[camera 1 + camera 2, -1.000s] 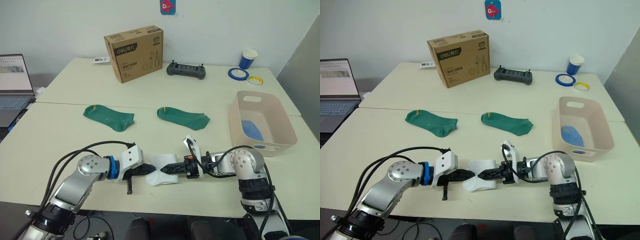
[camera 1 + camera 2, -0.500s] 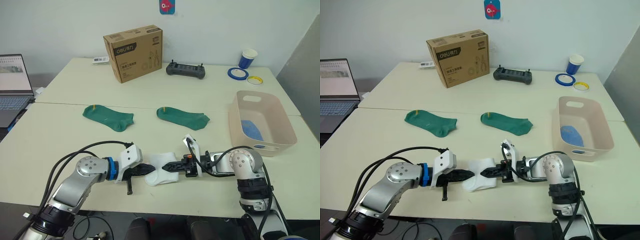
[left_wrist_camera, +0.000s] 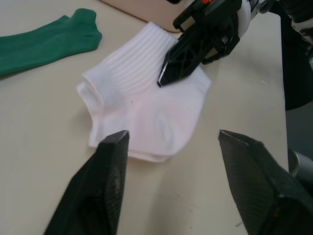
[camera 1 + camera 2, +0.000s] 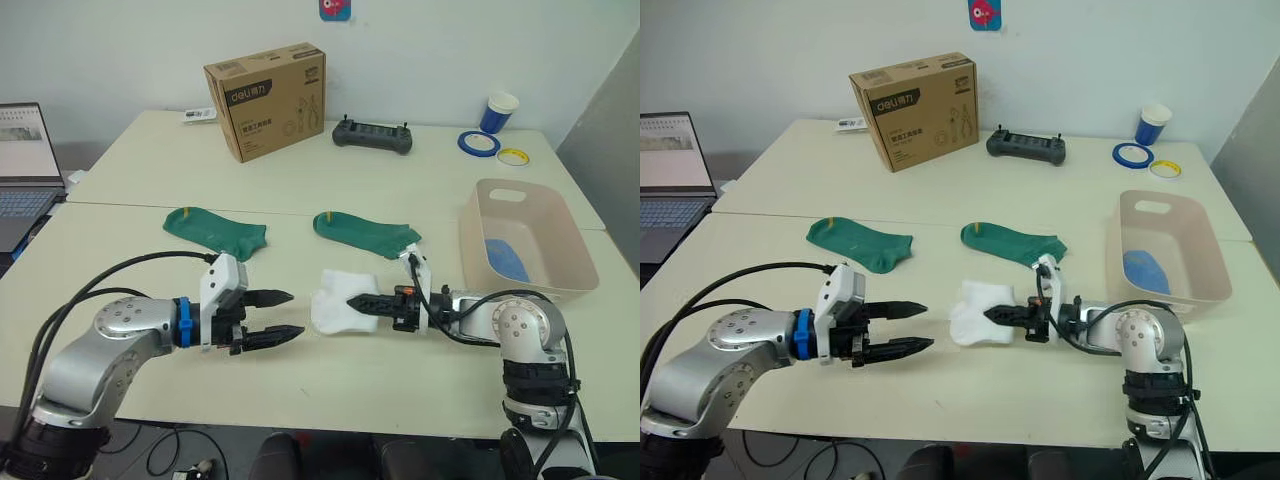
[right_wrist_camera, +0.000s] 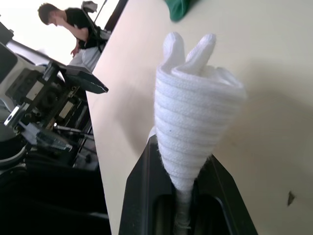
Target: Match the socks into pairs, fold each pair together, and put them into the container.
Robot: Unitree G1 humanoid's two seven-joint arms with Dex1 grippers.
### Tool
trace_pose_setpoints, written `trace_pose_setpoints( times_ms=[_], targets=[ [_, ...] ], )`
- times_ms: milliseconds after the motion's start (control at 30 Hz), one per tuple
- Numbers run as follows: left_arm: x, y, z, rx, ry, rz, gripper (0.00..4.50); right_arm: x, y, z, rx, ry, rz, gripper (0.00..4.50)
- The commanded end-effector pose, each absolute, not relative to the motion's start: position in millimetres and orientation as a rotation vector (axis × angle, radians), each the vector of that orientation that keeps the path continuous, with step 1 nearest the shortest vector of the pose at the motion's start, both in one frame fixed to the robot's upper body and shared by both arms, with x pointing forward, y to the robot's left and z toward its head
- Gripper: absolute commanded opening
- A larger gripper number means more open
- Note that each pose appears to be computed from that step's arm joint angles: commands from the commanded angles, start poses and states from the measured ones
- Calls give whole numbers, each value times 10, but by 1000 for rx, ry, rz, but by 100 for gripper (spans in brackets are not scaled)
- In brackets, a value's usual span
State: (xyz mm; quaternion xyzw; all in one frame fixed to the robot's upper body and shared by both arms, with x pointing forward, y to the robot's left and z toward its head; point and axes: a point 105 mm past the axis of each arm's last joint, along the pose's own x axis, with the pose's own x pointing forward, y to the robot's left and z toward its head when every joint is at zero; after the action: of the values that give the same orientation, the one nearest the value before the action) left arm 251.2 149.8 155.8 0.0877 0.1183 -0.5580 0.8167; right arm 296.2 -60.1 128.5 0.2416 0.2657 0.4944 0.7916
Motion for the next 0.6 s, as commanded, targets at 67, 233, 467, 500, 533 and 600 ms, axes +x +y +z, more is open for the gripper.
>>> trace_pose_setpoints(
  times_ms=[67, 233, 467, 500, 533, 600],
  targets=[
    [2515, 1456, 1830, 183, 177, -1179, 448, 2971, -630, 1541, 526, 429, 1064, 0],
    [2557, 1434, 1935, 177, 146, -1161, 448, 2911, -639, 1664, 524, 362, 1072, 0],
    [2639, 1270, 2264, 96, 49, -1180, 448, 2914, -833, 1845, 416, 255, 996, 0],
    [2664, 1208, 2370, 83, 12, -1188, 448, 2962, -960, 1999, 378, 201, 969, 0],
    [2697, 1139, 2479, 68, -27, -1192, 448, 3005, -1101, 2161, 336, 150, 939, 0],
    [2745, 1012, 2621, 51, -80, -1204, 448, 3088, -1340, 2401, 250, 75, 863, 0]
  ],
)
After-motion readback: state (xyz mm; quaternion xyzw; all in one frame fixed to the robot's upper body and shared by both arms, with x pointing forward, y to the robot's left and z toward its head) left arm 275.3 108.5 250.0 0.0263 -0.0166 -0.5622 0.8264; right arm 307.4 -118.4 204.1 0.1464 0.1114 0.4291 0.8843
